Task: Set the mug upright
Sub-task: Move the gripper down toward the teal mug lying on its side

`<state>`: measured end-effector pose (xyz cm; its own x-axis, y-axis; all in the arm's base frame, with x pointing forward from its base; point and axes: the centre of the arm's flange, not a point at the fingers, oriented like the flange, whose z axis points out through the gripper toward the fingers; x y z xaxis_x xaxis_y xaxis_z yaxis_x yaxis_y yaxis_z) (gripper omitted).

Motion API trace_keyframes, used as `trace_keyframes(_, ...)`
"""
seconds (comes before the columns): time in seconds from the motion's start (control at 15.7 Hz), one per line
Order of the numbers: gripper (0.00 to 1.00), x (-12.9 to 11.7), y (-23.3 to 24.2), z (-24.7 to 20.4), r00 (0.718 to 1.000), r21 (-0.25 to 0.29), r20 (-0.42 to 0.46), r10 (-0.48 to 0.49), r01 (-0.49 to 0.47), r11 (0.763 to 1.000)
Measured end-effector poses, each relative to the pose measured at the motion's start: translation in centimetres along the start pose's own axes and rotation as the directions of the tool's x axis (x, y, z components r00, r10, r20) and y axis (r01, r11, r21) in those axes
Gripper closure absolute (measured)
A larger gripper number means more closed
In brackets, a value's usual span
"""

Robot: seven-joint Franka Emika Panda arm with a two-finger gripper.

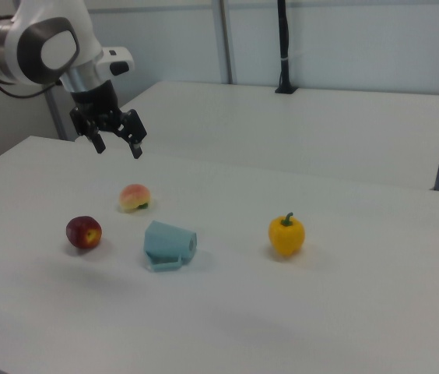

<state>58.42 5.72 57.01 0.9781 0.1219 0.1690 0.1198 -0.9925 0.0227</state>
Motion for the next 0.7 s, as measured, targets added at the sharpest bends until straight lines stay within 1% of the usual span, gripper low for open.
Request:
trace_keyframes(0.06, 0.0, 0.2, -0.6, 1.0, 1.0, -0.02, 0.009, -0.021, 0.022, 1.0)
trace_keyframes(0.13, 0.0, 0.4, -1.4, 2.1, 0.998, -0.054, 0.021, -0.054, 0.055, 0.997)
trace_keyframes(0.26, 0.0, 0.7, -3.0, 4.5, 0.993, -0.103, 0.048, -0.107, 0.111, 0.988)
trace_keyframes(0.45, 0.0, 1.1, -4.1, 7.7, 0.987, -0.137, 0.059, -0.149, 0.156, 0.978)
trace_keyframes(0.57, 0.0, 1.0, -4.3, 9.6, 0.985, -0.18, 0.059, -0.161, 0.169, 0.969)
trace_keyframes(0.7, 0.0, 0.8, -5.0, 11.8, 0.988, -0.236, 0.068, -0.141, 0.153, 0.96)
